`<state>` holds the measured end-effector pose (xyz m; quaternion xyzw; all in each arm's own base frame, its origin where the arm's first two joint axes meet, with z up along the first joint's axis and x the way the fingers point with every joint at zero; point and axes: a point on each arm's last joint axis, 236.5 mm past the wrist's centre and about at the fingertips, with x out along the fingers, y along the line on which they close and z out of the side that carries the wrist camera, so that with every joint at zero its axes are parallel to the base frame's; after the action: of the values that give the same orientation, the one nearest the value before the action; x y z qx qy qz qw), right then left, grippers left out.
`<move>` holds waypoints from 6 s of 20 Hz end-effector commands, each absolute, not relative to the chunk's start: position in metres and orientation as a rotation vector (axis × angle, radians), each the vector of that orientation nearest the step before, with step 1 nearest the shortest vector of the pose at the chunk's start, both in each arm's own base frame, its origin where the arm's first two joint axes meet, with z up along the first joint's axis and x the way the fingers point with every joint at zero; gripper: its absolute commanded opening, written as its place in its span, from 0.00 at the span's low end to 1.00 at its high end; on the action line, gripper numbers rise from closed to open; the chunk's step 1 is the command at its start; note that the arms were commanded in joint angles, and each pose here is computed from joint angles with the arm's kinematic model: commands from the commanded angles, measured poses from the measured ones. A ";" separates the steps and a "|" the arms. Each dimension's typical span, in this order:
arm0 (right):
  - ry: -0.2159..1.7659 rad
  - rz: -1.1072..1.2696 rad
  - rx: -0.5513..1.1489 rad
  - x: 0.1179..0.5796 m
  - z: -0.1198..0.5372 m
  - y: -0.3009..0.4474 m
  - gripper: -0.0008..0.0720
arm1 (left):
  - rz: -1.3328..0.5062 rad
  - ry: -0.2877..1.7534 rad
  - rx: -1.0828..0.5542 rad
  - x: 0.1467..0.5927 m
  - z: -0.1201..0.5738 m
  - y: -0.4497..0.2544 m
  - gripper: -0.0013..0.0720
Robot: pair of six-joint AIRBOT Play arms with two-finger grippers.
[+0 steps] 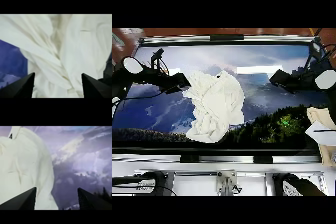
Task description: Fold the shirts.
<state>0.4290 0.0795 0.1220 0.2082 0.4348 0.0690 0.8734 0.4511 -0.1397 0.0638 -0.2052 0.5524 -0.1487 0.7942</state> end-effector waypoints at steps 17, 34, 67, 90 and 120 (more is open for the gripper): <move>1.033 0.469 0.714 0.464 0.042 0.244 0.94 | -0.311 1.285 -0.529 0.505 -0.065 -0.125 0.09; 1.283 0.470 0.871 0.452 -0.047 0.336 0.94 | -0.584 1.008 -0.221 0.489 0.095 -0.155 0.09; 1.254 0.285 0.253 0.288 0.054 0.210 0.83 | -0.836 1.259 -0.079 0.337 0.035 -0.294 0.09; 1.490 0.574 0.450 0.369 0.002 0.245 0.11 | -0.759 1.099 0.010 0.344 0.089 -0.257 0.08; 1.495 0.632 -0.162 0.267 0.020 0.250 0.84 | -0.659 1.379 -0.085 0.274 0.018 -0.207 0.69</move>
<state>0.2812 0.2501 0.0299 -0.0836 0.6502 0.2878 0.6981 0.3017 -0.2051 0.0398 -0.0504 0.5913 -0.2783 0.7552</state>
